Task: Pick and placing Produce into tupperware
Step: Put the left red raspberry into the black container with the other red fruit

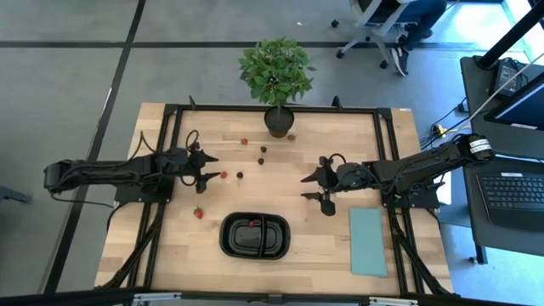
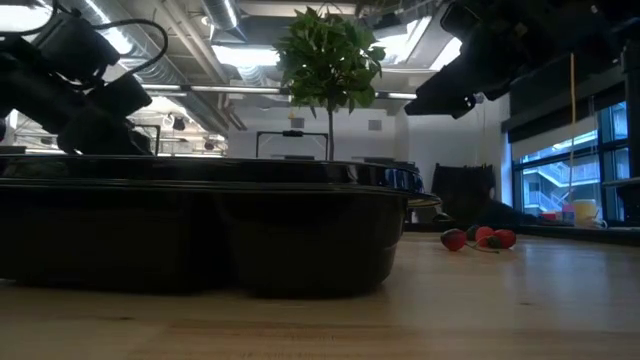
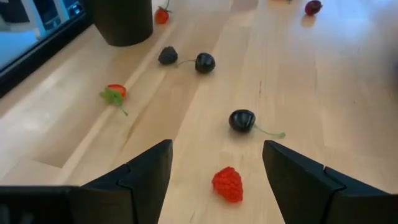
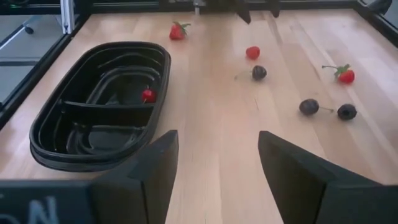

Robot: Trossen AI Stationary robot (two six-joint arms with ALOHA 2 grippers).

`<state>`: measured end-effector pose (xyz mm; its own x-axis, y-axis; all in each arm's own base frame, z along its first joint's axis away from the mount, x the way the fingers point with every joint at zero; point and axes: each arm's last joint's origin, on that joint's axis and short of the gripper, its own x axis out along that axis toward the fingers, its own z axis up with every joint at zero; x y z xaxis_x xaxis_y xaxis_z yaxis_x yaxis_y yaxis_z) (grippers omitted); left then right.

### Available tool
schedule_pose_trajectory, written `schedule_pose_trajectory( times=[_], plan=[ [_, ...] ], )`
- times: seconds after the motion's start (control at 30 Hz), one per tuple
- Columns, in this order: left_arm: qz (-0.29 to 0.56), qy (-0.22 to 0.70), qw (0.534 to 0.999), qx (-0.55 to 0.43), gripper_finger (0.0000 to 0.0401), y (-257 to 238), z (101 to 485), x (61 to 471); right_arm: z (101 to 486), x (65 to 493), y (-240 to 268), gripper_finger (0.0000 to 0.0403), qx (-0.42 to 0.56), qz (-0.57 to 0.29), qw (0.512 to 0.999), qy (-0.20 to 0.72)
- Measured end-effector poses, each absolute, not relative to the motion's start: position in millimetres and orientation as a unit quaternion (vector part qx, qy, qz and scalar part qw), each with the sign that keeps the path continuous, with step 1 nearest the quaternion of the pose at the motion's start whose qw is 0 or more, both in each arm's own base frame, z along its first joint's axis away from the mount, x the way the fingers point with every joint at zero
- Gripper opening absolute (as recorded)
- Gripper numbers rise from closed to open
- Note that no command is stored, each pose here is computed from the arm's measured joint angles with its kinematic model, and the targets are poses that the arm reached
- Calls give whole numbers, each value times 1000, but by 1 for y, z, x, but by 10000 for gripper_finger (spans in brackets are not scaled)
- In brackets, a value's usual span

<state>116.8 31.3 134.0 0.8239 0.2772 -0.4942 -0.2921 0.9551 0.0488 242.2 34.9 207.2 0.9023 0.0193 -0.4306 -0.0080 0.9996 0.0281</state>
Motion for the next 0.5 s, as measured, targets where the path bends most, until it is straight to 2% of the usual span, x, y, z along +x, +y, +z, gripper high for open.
schedule_pose_trajectory(
  times=[0.2, 0.37, 0.5],
  plan=[
    [160, 290, 944, -9, 244, 29, 127, 121, 208, 243, 35, 223, 4, 9, 977, 214],
    [150, 271, 951, 1, 244, 26, 128, 129, 208, 243, 35, 223, 4, 9, 977, 215],
    [149, 291, 945, 6, 244, 23, 123, 131, 208, 243, 35, 223, 4, 10, 977, 215]
  ],
)
